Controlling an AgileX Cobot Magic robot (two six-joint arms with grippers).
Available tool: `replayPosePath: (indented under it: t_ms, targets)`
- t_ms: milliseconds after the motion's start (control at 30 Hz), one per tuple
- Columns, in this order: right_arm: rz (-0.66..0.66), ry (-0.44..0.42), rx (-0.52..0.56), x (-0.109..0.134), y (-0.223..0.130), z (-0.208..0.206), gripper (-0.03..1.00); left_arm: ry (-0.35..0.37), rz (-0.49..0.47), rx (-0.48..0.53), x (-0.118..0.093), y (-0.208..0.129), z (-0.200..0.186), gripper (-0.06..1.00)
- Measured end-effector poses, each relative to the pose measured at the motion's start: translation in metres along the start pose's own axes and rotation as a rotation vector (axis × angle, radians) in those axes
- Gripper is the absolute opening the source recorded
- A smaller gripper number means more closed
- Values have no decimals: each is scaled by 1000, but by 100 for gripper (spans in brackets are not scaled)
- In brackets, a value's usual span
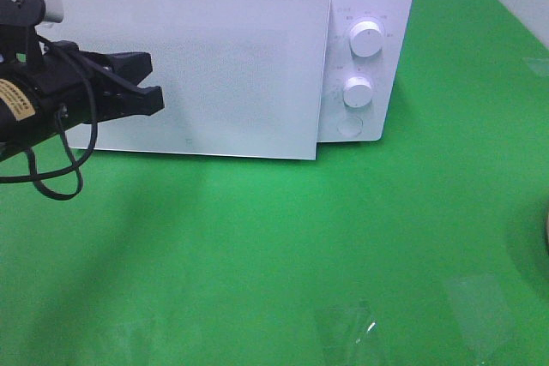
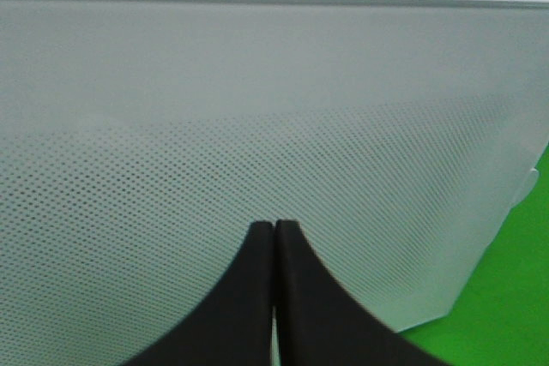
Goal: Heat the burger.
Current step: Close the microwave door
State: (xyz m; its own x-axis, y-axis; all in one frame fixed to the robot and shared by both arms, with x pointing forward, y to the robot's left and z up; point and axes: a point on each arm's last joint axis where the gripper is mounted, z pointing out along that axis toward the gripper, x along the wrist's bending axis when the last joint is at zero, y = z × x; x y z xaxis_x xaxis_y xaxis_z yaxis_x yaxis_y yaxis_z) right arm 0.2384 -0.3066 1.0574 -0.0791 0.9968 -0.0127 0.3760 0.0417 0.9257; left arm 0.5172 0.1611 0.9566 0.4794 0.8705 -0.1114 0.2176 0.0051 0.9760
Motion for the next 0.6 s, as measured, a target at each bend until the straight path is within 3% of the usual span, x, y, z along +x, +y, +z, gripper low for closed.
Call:
replayPosePath:
  t_ms: [600]
  targets:
    - [0,0,0,0,0,0,76,-41,-8,18,-25,6,52,0]
